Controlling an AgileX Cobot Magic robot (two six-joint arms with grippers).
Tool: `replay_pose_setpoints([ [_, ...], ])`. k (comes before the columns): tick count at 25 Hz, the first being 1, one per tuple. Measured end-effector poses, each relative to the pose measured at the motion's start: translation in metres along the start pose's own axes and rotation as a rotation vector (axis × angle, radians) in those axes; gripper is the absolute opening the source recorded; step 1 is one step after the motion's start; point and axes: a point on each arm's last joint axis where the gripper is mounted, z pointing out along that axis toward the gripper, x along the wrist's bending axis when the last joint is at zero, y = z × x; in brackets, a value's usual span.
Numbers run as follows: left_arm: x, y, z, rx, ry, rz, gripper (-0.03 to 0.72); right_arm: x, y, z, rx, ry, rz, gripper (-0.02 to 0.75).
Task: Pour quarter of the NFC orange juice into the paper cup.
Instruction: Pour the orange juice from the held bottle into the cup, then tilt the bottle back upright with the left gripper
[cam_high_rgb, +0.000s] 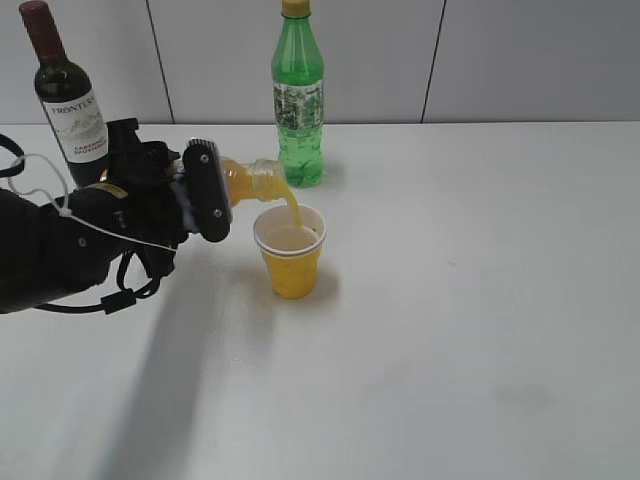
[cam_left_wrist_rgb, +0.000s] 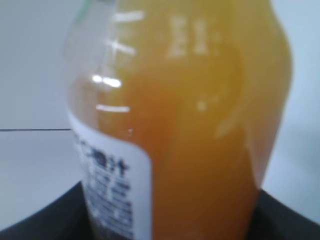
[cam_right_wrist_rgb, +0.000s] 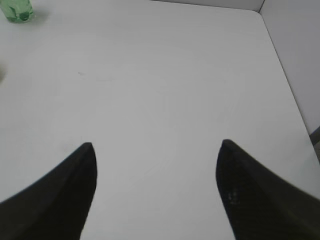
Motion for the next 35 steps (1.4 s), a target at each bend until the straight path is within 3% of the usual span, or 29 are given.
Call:
replay_pose_setpoints([
  [15,0.0033,-0.0002,-0.0001,0.004,0.036,0.084,0.444,0.0,0.0,0.0,0.0,0.0,0.0,0.59],
  [30,0.006,-0.0009,-0.0002,0.013,0.066,0.093,0.444,0.0,0.0,0.0,0.0,0.0,0.0,0.59],
  [33,0.0043,-0.0003,-0.0001,0.005,0.047,0.052,0.444,0.0,0.0,0.0,0.0,0.0,0.0,0.59],
  [35,0.002,0.0006,0.0,-0.007,0.022,-0.044,0.444,0.0,0.0,0.0,0.0,0.0,0.0,0.59],
])
